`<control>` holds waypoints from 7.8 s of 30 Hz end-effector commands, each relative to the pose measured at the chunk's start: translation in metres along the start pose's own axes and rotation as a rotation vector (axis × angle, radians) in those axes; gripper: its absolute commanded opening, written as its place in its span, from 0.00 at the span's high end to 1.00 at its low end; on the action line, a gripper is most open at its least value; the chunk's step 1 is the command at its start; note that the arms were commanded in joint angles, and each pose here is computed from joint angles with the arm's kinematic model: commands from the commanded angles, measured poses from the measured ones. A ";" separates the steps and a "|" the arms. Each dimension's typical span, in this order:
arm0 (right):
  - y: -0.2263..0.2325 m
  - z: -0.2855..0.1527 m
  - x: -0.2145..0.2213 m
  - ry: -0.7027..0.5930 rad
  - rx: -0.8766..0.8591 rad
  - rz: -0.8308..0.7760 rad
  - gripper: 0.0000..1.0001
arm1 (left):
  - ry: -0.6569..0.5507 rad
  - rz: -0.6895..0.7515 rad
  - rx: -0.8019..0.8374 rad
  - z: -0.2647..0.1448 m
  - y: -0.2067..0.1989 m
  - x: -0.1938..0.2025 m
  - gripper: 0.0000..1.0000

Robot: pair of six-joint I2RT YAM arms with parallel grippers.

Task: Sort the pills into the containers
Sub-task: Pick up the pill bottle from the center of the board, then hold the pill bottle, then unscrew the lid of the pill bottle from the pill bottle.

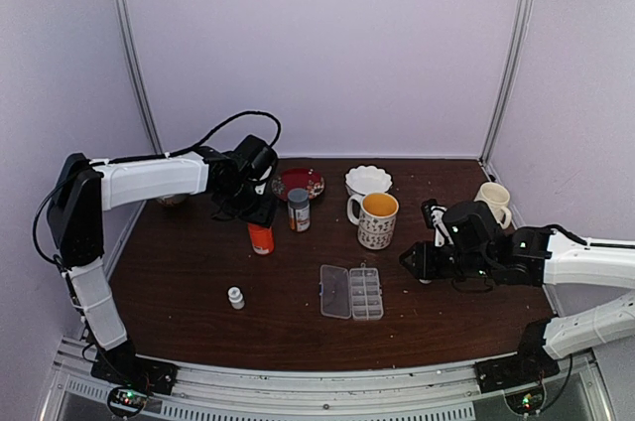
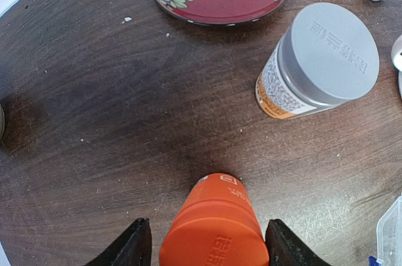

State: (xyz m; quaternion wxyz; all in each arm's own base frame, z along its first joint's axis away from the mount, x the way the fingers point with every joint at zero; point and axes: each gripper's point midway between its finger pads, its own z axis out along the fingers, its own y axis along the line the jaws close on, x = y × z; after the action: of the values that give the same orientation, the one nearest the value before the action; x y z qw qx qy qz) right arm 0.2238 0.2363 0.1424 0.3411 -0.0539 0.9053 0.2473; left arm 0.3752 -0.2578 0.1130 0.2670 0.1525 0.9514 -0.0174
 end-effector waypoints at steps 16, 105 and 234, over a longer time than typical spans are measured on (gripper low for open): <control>0.004 -0.001 -0.009 -0.029 -0.013 -0.002 0.66 | -0.030 0.010 0.083 -0.042 -0.004 -0.016 0.67; 0.182 -0.079 0.006 -0.181 -0.673 -0.598 0.75 | -0.709 0.464 1.224 -0.312 -0.154 0.001 0.11; 0.093 -0.045 -0.065 -0.499 0.374 -0.823 1.00 | -0.291 -0.150 1.064 -0.272 -0.140 -0.022 0.99</control>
State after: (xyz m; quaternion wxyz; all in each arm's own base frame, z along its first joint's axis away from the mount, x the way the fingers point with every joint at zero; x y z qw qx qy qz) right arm 0.1866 0.3477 0.2620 0.6178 -0.3886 0.6787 0.0822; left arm 0.2028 -0.3894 0.3156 0.2141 0.2102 0.7875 -0.5384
